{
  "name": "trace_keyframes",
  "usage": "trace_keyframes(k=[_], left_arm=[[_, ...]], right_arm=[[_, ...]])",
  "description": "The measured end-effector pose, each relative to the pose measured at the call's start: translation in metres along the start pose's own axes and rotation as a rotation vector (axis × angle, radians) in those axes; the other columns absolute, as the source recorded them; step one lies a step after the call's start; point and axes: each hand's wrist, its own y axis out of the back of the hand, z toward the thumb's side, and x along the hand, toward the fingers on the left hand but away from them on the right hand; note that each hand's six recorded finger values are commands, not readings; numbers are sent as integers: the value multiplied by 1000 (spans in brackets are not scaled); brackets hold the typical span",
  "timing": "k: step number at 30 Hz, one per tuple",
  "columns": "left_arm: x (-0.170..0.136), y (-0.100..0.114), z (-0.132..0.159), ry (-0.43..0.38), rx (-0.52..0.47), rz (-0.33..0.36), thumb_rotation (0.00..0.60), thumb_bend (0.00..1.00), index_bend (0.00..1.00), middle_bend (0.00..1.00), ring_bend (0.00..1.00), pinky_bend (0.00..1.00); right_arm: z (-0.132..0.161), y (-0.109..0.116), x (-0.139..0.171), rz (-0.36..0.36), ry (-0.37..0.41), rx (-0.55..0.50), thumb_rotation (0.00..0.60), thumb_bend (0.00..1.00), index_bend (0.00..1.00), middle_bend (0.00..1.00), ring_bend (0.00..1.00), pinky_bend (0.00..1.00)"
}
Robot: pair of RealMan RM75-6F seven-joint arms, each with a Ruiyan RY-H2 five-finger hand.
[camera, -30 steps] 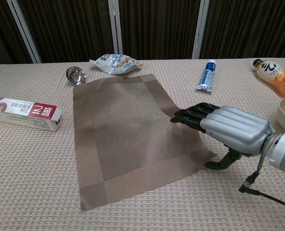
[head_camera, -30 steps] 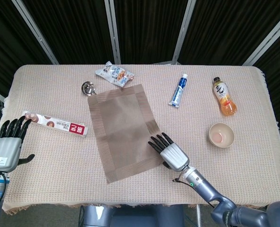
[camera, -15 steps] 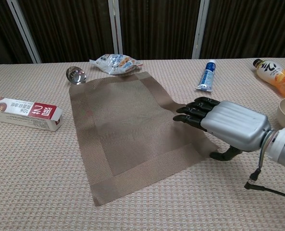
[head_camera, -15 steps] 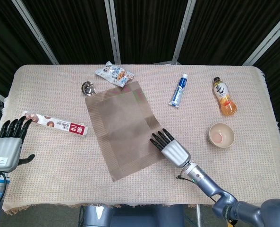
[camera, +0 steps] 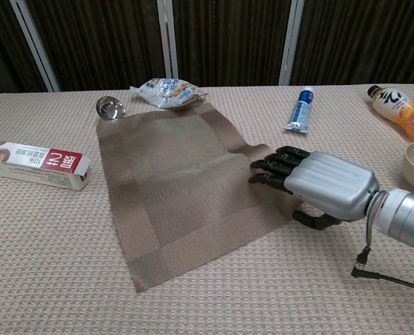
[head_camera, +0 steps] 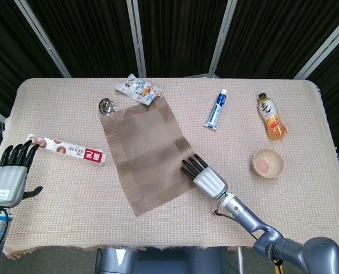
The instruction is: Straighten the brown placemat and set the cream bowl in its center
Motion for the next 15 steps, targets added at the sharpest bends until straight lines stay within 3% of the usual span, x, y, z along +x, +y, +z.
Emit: trace_keyframes(k=[9,11,13,15], left_arm=[[2,-3,1,-3,2,-10,600,0,0,0,0,0],[2,-3,1,-3,2,-11,600,0,0,0,0,0],[1,-3,1,-2,1,-11,600,0,0,0,0,0],[1,-3,1,-1,1,-10,600,0,0,0,0,0]], right_arm=[[-7,0,-3,5,-20,-82,600,501,273,0,0,0],[-8,0,-3,3,-21,-88,600,504,362,0,0,0],[-8,1,-3,-5,-24,-104,600,510,550,0,0,0],[-8,2,-3,-14,-28,-116,600,512,608,0,0,0]])
